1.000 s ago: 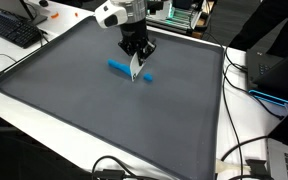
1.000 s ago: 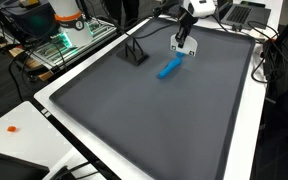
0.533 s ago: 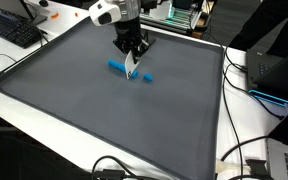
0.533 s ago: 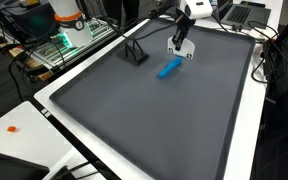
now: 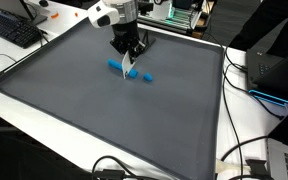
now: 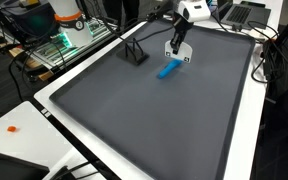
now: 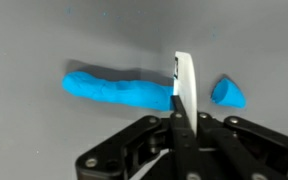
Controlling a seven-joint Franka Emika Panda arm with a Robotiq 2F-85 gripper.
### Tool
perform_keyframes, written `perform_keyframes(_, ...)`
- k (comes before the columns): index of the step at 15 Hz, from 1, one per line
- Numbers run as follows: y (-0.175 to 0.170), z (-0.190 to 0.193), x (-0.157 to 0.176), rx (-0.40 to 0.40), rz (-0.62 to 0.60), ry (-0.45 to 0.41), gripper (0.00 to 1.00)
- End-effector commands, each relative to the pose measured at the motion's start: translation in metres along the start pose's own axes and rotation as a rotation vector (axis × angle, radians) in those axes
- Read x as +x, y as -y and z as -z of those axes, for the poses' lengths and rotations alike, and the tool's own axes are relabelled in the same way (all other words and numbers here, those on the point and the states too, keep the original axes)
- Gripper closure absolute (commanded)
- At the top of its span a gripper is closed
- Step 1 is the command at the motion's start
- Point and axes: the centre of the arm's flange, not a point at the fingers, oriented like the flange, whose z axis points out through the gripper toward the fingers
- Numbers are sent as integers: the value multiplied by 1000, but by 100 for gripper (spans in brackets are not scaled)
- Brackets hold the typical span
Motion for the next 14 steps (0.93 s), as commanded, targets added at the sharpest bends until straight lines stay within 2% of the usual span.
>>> perform_keyframes(1, -2, -13, -6, -12, 10, -7, 99)
perform_keyframes(14, 3, -47, -9, -9, 5, 18, 99)
